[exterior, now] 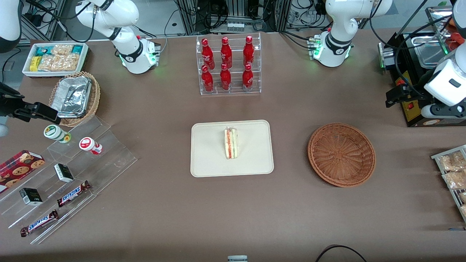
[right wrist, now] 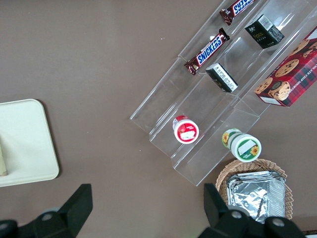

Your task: Place sandwich from basket to tray

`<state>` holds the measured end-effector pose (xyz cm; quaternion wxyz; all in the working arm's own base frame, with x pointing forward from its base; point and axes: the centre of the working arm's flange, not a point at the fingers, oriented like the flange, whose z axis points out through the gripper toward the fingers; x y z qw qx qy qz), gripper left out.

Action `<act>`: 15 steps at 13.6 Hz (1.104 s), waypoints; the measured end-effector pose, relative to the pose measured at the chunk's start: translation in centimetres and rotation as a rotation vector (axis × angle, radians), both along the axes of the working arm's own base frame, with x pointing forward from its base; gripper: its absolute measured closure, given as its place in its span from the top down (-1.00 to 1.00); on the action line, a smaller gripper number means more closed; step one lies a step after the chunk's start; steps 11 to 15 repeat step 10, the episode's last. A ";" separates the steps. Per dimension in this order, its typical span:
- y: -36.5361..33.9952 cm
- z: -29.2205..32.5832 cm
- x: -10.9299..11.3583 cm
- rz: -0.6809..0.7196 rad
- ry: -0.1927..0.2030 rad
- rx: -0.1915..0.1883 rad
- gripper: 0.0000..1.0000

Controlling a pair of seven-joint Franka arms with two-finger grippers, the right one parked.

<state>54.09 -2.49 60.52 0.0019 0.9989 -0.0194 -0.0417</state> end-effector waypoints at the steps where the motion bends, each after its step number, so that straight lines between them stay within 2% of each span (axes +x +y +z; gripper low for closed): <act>1: 0.1 0.1 -0.2 0.002 -0.007 -0.001 1.00; 10: 1.1 1.2 -0.1 0.038 -0.038 -0.001 1.00; 15: 1.1 1.2 -0.1 0.038 -0.038 -0.001 1.00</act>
